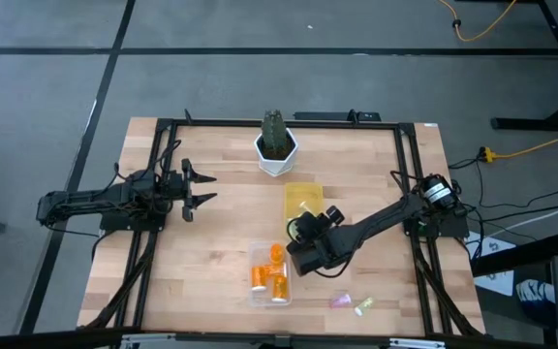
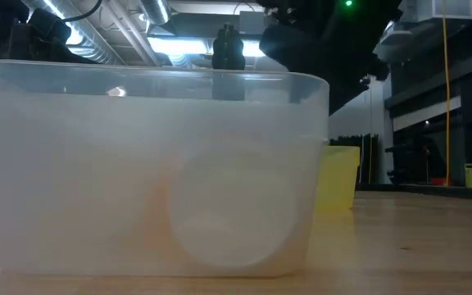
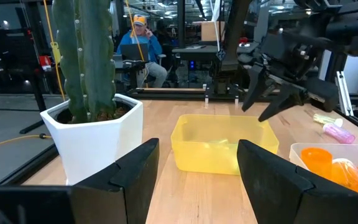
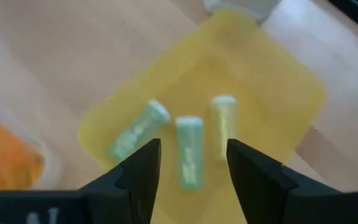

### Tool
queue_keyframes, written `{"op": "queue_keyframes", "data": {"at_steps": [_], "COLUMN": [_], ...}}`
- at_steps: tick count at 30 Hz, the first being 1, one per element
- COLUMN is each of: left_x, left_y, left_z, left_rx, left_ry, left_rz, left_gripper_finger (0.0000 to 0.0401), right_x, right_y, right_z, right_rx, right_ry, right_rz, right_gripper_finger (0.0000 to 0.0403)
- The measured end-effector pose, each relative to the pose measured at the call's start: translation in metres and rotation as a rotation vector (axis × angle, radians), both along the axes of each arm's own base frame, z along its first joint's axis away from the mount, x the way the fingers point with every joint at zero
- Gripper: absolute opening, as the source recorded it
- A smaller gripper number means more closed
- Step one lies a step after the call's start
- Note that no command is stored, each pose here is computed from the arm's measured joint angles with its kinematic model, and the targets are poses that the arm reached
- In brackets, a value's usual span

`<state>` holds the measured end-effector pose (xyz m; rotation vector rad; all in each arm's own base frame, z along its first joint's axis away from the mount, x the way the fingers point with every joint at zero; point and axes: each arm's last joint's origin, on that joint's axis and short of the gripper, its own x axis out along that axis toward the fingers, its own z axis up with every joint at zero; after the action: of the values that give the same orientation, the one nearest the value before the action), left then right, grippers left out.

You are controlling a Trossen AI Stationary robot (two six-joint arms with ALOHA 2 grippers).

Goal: Pick and place medicine bottles into bin by pill shape (circle, oval)
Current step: Put the small pink pill bottle into the small yellow bin

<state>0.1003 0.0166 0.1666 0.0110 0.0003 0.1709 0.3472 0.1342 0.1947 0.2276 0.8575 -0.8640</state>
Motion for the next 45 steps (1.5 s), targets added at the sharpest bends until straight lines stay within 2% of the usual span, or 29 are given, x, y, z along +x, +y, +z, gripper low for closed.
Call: {"op": "queue_keyframes", "data": {"at_steps": [5, 8, 13, 16, 18, 24, 28, 32, 37, 42, 45], "left_x": [0.000, 0.000, 0.000, 0.000, 0.000, 0.000, 0.000, 0.000, 0.000, 0.000, 0.000], "left_y": [0.000, 0.000, 0.000, 0.000, 0.000, 0.000, 0.000, 0.000, 0.000, 0.000, 0.000], "left_z": [0.000, 0.000, 0.000, 0.000, 0.000, 0.000, 0.000, 0.000, 0.000, 0.000, 0.000], "left_rx": [-0.001, -0.002, -0.002, -0.003, -0.004, -0.008, -0.008, -0.008, -0.008, -0.008, -0.008], "left_ry": [0.000, 0.000, 0.000, -0.001, 0.000, -0.001, -0.001, -0.001, -0.001, -0.001, -0.001], "left_rz": [0.000, 0.000, 0.000, 0.000, 0.000, 0.000, 0.000, 0.000, 0.000, 0.000, 0.000], "left_gripper_finger": [0.0212, 0.0212, 0.0212, 0.0212, 0.0212, 0.0212, 0.0212, 0.0212, 0.0212, 0.0212, 0.0212], "right_x": [-0.004, -0.009, -0.017, -0.027, -0.036, -0.062, -0.072, -0.075, -0.077, -0.085, -0.090], "right_y": [0.006, 0.016, 0.046, 0.066, 0.079, 0.107, 0.121, 0.134, 0.136, 0.127, 0.124], "right_z": [0.028, 0.049, 0.070, 0.075, 0.075, 0.060, 0.046, 0.033, 0.010, -0.014, -0.025], "right_rx": [0.111, 0.258, 0.498, 0.580, 0.589, 0.519, 0.543, 0.576, 0.551, 0.542, 0.578], "right_ry": [0.116, 0.188, 0.273, 0.317, 0.337, 0.354, 0.362, 0.313, 0.299, 0.371, 0.412], "right_rz": [-0.009, 0.001, 0.111, 0.187, 0.221, 0.237, 0.260, 0.345, 0.453, 0.430, 0.429], "right_gripper_finger": [0.0172, 0.0165, 0.0162, 0.0162, 0.0162, 0.0162, 0.0162, 0.0162, 0.0162, 0.0162, 0.0162]}}
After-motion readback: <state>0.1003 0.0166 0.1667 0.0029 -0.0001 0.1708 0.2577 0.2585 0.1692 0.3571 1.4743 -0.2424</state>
